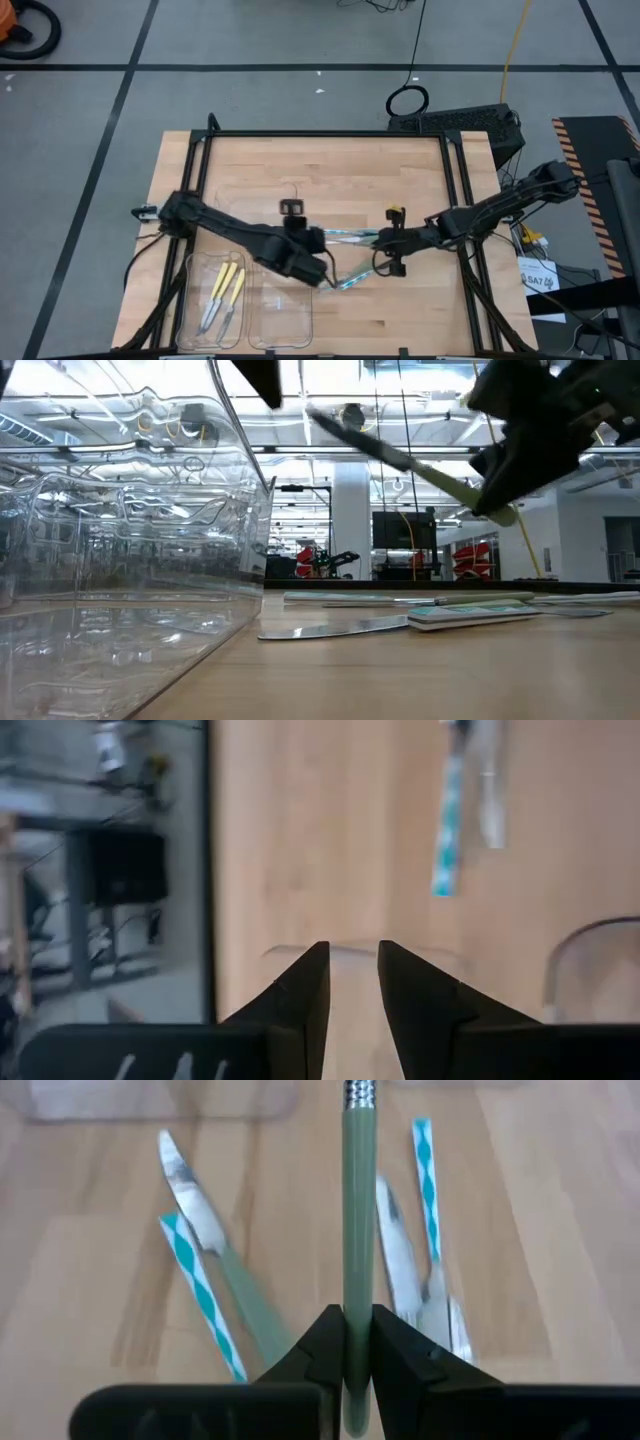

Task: Sort silverware by color (type)
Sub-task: Put the bottom green table knife into the top transparent bin

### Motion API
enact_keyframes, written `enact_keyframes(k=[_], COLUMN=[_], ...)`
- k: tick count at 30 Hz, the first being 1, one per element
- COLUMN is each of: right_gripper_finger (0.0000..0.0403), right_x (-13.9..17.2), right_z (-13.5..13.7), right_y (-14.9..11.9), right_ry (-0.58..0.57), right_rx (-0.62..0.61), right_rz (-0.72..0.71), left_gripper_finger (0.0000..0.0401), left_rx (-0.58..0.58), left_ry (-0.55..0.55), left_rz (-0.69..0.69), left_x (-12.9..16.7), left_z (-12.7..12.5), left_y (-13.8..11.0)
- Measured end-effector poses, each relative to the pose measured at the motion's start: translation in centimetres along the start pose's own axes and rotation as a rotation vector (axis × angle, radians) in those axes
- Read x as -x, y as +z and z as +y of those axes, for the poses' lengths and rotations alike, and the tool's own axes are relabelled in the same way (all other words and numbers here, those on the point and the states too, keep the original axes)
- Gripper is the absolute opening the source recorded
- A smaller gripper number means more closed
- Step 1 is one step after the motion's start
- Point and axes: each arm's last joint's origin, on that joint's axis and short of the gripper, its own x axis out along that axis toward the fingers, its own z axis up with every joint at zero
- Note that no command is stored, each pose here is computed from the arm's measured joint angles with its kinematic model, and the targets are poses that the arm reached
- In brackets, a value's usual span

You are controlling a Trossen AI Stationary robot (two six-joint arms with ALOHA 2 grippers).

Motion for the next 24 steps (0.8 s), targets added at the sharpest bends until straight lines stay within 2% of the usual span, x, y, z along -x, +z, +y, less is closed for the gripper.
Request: enact_keyframes(k=[4,12,17,24], right_gripper_finger=[0.0025,0.0025,0.0025,0.0025], right_x=[0.0,0.5,0.6,-1.6], right_z=[0.3,0.7,1.2,1.7], right_y=[1.1,3.2,5.0,6.2], right_ry=[0.022,0.011,0.017,0.003], right_rx=[0.055,0.192,0.25,0.233], right_rz=[-0.118,-0.343,-0.547,-0.729], left_gripper_finger=[0.0097,0.0097,0.0097,0.0097], left_rx=[0.066,0.266,0.294,0.353], left_ry=[0.031,-0.081,-0.143,-0.082], left_rz=[-0.078,-0.457,-0.581,-0.669], left_x=[2.5,4.9,3.3,0.4], left_z=[0.5,-1.7,-4.3,-6.6], left_y=[-2.6,-7.9,-9.7,-10.5])
